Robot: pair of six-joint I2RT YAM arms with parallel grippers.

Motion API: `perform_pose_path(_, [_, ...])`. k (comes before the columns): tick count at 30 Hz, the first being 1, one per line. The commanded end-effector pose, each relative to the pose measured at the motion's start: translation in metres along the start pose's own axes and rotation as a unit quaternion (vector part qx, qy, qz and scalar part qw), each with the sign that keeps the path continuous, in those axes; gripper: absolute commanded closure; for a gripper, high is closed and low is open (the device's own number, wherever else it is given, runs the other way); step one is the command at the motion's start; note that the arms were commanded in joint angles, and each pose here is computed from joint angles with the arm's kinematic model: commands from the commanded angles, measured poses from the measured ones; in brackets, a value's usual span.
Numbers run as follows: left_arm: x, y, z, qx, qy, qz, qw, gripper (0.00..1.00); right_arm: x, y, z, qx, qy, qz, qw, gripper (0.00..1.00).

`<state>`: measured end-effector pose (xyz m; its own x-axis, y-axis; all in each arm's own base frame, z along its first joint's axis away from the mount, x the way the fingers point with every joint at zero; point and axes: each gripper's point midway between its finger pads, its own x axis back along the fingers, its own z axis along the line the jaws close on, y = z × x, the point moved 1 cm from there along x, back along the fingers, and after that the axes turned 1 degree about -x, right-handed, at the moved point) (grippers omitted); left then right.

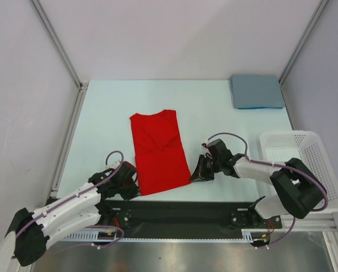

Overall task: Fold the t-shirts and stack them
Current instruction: Fold the tshirt

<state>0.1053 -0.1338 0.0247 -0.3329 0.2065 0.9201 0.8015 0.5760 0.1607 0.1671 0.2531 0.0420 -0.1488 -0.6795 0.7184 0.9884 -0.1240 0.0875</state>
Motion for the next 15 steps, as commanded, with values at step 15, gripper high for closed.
perform_pose_path(15, [0.031, 0.109, -0.062, -0.042, 0.017, -0.09, 0.995, 1.0, -0.007, 0.094, 0.046, -0.002, 0.016, -0.009, 1.0, 1.0])
